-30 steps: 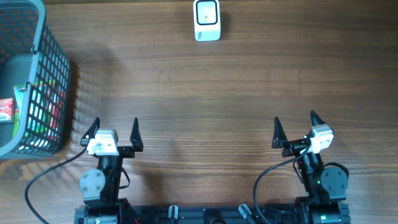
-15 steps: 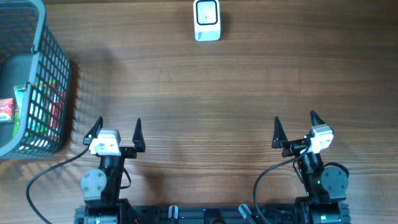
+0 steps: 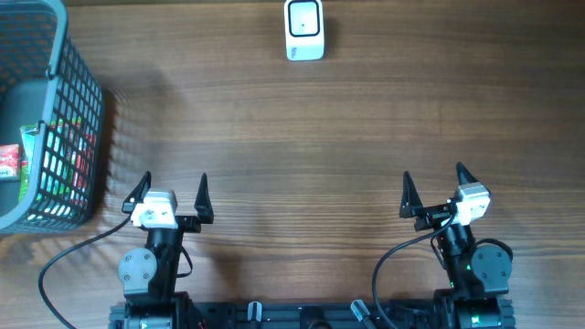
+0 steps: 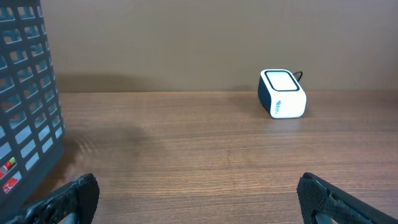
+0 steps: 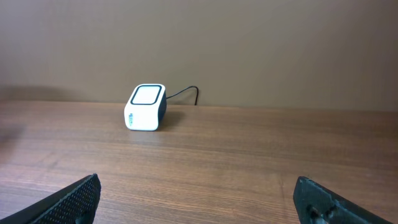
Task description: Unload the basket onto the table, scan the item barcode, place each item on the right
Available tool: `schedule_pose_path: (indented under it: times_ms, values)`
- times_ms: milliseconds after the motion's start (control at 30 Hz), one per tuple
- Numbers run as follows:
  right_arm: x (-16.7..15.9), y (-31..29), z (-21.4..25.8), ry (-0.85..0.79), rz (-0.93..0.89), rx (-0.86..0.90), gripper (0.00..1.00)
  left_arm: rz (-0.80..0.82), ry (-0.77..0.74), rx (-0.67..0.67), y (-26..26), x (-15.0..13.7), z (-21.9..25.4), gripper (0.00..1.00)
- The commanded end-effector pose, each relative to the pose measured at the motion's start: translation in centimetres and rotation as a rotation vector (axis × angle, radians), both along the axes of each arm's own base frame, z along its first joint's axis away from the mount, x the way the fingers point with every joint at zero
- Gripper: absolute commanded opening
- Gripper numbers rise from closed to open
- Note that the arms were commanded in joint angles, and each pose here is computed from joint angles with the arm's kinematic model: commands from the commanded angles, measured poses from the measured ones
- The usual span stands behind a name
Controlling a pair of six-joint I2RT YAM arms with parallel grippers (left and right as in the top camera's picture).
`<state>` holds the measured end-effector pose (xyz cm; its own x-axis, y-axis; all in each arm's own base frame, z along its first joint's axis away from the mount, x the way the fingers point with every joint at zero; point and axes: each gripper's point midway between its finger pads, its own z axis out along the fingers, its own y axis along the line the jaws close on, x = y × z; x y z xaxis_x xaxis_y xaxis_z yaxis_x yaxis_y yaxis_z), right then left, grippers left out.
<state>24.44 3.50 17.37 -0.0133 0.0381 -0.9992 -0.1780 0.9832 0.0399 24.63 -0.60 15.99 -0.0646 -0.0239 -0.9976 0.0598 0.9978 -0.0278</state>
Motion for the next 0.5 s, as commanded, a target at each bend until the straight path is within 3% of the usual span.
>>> schedule_pose_path:
  times_ms: [0, 267, 367, 467]
  values:
    - [0.0, -0.4, 0.3, -0.016, -0.021, -0.012, 1.0, -0.02, 0.004, 0.014, -0.3, 0.0, -0.2, 1.0]
    - [0.0, -0.4, 0.3, -0.016, -0.021, -0.012, 1.0, -0.021, -0.027, 0.03, -0.4, 0.0, 0.6, 1.0]
    - [0.0, -0.4, 0.3, -0.016, -0.021, -0.012, 1.0, -0.128, -0.031, 0.013, -2.2, -0.3, 0.7, 1.0]
    - [0.0, -0.4, 0.3, -0.016, -0.021, -0.012, 1.0, -0.12, 0.073, -0.146, -2.3, -1.4, 1.7, 1.0]
